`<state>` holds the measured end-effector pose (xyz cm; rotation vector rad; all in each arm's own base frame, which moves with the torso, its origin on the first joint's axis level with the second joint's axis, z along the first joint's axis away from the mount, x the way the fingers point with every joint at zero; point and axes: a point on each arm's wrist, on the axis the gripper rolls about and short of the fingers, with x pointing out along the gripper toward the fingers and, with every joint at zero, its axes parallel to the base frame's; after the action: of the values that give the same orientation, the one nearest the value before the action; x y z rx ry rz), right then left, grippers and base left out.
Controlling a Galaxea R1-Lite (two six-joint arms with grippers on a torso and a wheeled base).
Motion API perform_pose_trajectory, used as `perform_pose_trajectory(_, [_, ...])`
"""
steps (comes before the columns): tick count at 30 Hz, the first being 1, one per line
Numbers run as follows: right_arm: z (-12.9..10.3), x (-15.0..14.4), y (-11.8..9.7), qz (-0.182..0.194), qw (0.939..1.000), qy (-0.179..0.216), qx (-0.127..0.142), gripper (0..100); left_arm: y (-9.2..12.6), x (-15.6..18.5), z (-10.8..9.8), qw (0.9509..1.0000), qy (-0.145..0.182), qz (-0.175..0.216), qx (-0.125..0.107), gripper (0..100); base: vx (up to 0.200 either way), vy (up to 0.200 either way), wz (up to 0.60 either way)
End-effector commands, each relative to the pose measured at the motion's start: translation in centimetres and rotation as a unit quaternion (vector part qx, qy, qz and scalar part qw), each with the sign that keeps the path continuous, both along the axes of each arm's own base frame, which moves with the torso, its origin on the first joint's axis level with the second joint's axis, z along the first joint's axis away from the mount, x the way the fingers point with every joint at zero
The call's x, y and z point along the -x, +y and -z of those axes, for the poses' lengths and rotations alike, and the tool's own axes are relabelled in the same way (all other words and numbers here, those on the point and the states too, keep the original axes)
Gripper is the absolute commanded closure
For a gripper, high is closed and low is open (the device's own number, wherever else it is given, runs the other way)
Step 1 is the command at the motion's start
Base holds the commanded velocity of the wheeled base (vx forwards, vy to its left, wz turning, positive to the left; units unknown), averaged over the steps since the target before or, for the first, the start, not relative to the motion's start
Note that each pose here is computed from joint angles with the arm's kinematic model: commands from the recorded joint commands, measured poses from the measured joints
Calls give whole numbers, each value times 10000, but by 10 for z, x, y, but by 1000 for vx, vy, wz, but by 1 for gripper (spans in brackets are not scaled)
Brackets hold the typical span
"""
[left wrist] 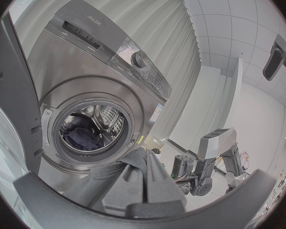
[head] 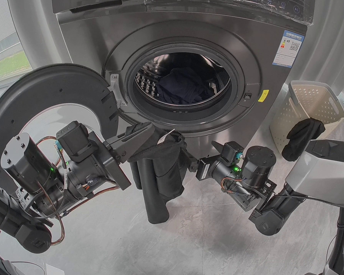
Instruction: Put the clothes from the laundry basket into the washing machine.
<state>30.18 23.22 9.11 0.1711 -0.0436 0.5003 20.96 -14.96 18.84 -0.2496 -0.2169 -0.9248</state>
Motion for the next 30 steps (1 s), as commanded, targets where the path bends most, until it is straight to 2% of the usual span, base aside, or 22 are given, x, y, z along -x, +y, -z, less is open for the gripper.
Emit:
perform_pose_trajectory(1, [9, 6, 11, -167, 9998, 79, 63, 0, 0, 0, 0, 10000, -9, 1, 7, 100, 0, 0, 0])
perform_pose_trajectory(9, [13, 27, 33, -596, 9981, 104, 93, 0, 0, -1, -1, 10000, -21, -14, 15, 100, 0, 0, 0])
perform_pose_trajectory(16, [11, 29, 37, -737, 9972, 85, 36, 0, 1, 0, -1, 10000, -21, -14, 15, 100, 0, 0, 0])
perform_pose_trajectory(22, [13, 16, 38, -654, 9979, 12, -34, 0, 1, 2, -3, 10000, -54, 9, 35, 100, 0, 0, 0])
perform_pose_trajectory(27, [22, -12, 29, -336, 9994, -30, -9, 0, 2, 3, -4, 10000, -68, 16, 41, 100, 0, 0, 0])
perform_pose_trajectory(30, [22, -19, 26, -250, 9997, -71, -30, 0, 2, 4, -4, 10000, -68, 16, 41, 100, 0, 0, 0])
